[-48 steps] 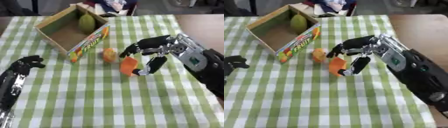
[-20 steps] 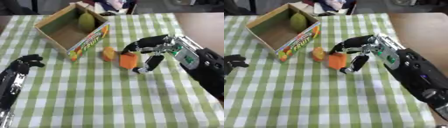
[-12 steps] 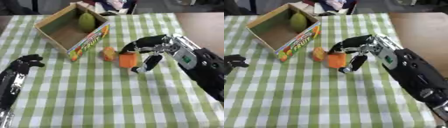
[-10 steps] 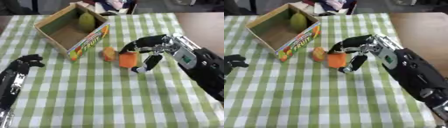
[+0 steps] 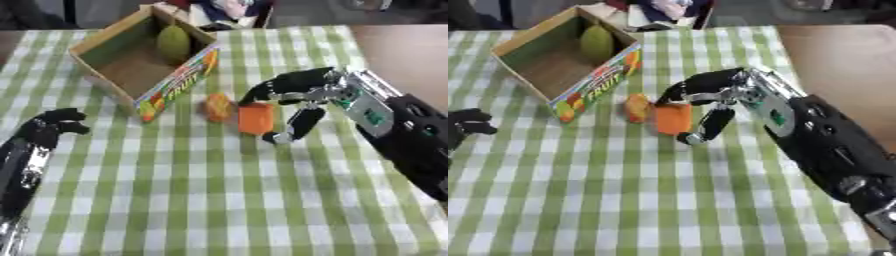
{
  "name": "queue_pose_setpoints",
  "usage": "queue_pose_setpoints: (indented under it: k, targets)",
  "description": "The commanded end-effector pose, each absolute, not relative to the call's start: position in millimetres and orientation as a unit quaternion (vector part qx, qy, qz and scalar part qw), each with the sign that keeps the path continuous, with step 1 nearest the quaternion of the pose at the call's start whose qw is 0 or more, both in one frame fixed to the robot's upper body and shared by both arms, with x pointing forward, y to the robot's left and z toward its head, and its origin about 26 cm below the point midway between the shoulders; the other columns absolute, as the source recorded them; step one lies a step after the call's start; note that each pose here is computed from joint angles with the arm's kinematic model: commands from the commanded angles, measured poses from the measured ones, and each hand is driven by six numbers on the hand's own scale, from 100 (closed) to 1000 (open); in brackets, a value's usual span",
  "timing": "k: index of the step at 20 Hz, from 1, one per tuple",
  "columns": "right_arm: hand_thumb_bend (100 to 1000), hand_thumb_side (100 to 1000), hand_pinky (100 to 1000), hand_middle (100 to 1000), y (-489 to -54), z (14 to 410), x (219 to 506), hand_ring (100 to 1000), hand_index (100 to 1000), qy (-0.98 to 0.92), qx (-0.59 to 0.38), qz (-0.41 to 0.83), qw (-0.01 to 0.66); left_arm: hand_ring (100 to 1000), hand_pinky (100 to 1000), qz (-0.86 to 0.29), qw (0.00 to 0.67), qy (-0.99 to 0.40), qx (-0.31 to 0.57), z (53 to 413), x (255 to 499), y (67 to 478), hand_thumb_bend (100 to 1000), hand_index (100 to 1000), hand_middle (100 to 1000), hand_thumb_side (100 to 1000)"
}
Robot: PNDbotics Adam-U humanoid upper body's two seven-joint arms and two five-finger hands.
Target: Pick up objects on the table and place them in the box.
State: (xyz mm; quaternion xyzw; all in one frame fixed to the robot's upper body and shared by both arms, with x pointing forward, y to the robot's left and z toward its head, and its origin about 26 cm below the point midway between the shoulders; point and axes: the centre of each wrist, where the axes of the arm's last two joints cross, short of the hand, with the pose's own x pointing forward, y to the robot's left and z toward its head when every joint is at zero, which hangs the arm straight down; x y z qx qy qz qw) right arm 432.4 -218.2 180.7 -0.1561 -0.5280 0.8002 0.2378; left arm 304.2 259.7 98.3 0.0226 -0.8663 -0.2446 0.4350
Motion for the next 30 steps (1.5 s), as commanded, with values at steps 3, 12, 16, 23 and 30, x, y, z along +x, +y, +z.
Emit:
queue_pose_setpoints:
  k: [3,12,16,23,30]
  targets:
    - [266,486,895,942,-221.6,199.2,431.4,934,992,-0.535,-0.177,0.796,0.221,677,850,-0.25,0.425,-0.87,0.027,105.3,304.6,262.9,100,828,708,897]
    - [282,489,902,960,-221.6,202.1,429.8,941,1000,-0.534,-0.183,0.797,0.214,678,850,-0.25,0.425,-0.869,0.027,105.0,304.4,263.2,100,828,709,897]
    - [276,497,901,955,-221.0,198.7,430.4,940,1000,-0.53,-0.178,0.801,0.216,678,851,-0.25,0.425,-0.87,0.027,105.2,304.5,263.0,100,828,709,897]
    - [274,513,894,938,-217.7,192.3,431.4,935,999,-0.528,-0.168,0.803,0.219,679,851,-0.251,0.425,-0.869,0.026,104.7,304.4,262.8,100,829,710,897]
    - [238,534,888,927,-211.3,183.6,432.0,931,997,-0.529,-0.155,0.804,0.223,679,852,-0.251,0.426,-0.869,0.025,104.1,304.4,262.6,100,829,711,898]
